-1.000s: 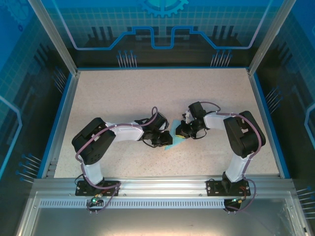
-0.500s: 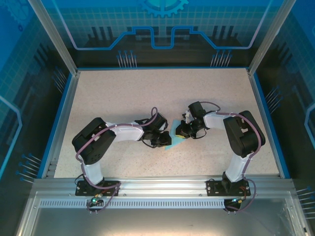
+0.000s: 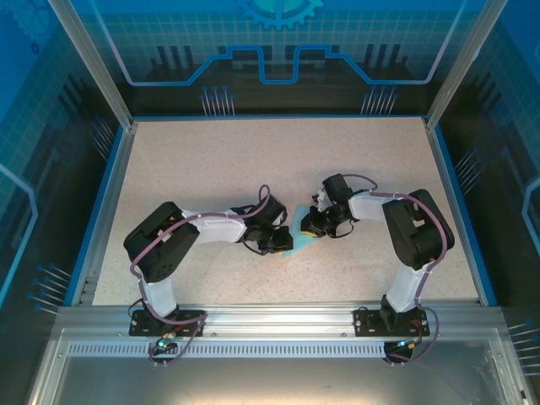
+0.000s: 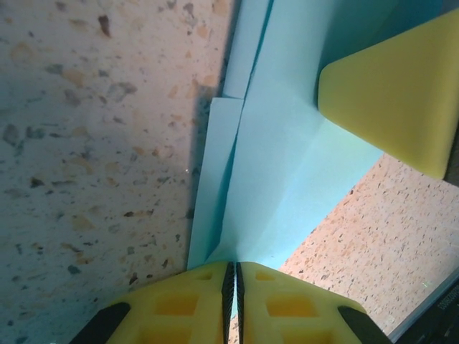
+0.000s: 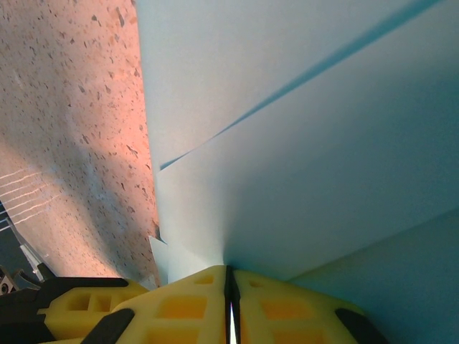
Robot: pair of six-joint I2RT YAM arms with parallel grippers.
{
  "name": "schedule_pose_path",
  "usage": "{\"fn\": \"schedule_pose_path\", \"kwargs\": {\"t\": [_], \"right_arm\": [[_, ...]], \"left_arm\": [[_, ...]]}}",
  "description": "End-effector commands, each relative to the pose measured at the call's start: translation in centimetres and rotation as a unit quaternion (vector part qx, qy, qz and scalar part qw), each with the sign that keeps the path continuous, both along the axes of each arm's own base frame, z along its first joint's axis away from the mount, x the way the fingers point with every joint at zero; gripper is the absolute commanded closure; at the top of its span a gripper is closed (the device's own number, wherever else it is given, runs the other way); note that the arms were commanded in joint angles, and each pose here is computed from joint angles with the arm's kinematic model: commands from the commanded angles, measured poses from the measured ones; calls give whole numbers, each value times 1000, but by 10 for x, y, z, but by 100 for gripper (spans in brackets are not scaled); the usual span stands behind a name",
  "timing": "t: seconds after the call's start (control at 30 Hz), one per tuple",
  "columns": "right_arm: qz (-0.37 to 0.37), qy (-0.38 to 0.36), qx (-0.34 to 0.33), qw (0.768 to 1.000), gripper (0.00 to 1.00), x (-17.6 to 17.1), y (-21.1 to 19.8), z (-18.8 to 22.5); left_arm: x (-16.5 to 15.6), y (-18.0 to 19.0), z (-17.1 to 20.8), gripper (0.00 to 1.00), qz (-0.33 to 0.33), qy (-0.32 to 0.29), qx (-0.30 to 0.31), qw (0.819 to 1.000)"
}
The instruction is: Fold a paper plane with a square sheet of paper (pick it up from the middle)
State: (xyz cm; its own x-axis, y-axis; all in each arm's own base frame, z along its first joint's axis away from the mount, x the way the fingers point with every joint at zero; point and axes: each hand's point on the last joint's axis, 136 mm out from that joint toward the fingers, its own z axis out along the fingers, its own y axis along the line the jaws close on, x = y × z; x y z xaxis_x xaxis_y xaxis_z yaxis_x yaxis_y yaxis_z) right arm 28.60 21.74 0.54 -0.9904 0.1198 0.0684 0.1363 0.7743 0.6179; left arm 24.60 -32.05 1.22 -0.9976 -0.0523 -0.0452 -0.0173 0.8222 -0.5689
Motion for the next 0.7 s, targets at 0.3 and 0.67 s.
{"fn": "schedule_pose_path", "kwargs": {"t": [0.3, 0.67], "right_arm": [[-13, 73, -126, 989, 88, -35, -38, -62], [-13, 76, -126, 989, 88, -35, -37, -65]], "left_arm": [[-48, 49, -32, 87, -17, 59, 100, 993], [-12, -1, 39, 85, -23, -15, -11, 1000]]}}
